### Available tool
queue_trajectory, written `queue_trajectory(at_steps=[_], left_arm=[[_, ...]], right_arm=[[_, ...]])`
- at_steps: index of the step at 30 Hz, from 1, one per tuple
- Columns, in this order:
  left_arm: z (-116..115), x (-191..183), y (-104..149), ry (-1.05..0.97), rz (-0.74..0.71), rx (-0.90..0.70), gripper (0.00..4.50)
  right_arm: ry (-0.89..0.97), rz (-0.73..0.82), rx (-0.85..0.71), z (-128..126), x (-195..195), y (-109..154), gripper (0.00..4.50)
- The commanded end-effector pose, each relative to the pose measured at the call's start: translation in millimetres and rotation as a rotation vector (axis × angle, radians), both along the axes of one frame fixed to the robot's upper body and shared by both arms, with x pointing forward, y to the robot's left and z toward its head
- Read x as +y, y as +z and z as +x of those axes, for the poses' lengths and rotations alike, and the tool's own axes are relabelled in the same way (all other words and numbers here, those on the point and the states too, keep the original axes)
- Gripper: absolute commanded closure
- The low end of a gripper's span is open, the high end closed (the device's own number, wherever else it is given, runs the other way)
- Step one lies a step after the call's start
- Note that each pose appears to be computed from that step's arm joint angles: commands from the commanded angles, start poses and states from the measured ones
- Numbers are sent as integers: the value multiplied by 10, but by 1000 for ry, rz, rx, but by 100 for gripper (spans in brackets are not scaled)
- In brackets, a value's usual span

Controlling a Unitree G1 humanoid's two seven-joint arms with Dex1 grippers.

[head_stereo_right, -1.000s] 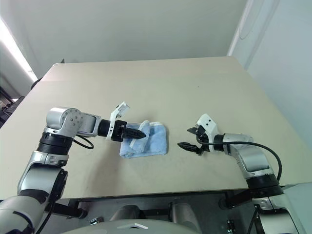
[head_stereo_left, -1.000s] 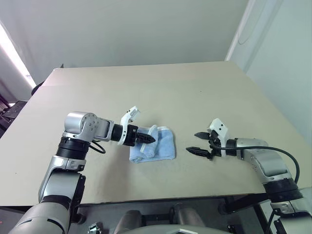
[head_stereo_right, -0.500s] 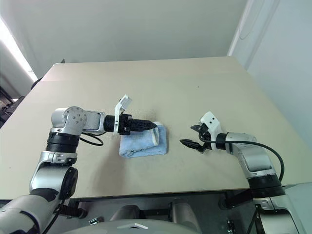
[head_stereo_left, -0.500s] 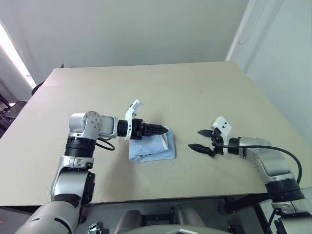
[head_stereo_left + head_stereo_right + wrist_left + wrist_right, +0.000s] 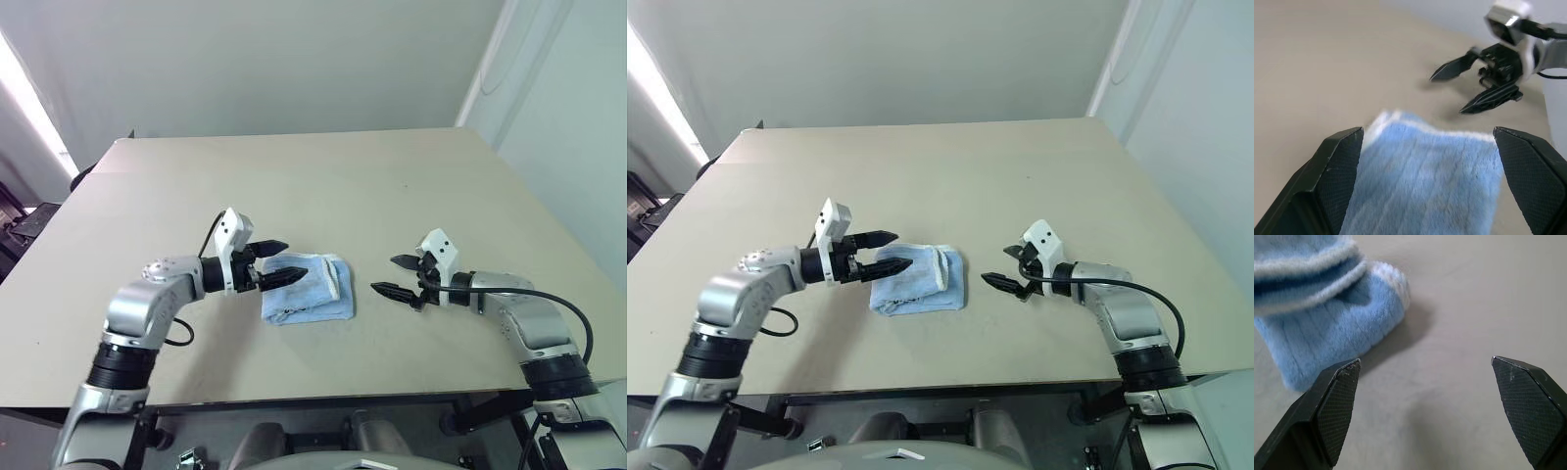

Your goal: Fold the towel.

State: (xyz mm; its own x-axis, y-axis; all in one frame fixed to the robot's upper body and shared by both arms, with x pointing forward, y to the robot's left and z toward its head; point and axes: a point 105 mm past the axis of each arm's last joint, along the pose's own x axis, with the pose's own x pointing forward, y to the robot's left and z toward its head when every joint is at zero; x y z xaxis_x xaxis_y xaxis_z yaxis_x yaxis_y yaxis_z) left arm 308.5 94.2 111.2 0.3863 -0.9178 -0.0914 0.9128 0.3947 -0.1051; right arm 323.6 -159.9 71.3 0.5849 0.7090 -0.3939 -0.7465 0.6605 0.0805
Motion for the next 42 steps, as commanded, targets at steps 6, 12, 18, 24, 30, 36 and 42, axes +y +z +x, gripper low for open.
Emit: queue_trajectory(at_steps=[6, 12, 18, 24, 30, 36, 42], left_arm=[[95, -207, -643, -29, 105, -96, 2], [218, -274, -646, -8, 26, -96, 2], [133, -326, -547, -61, -29, -118, 2], [73, -249, -281, -60, -68, -177, 2], [85, -82, 97, -6, -84, -268, 2], [-149, 180, 180, -13, -21, -243, 2], [-208, 353, 117, 53, 14, -209, 2]], right_arm=[[-5, 53, -55, 82, 33, 264, 0], [50, 62, -16, -21, 26, 332, 0], [81, 300, 21, -46, 155, 596, 0], [133, 365, 309, -97, 334, 387, 0], [78, 405, 636, 9, 516, 108, 0], [71, 428, 774, 70, 677, 9, 0], [137, 408, 823, -5, 836, -25, 0]])
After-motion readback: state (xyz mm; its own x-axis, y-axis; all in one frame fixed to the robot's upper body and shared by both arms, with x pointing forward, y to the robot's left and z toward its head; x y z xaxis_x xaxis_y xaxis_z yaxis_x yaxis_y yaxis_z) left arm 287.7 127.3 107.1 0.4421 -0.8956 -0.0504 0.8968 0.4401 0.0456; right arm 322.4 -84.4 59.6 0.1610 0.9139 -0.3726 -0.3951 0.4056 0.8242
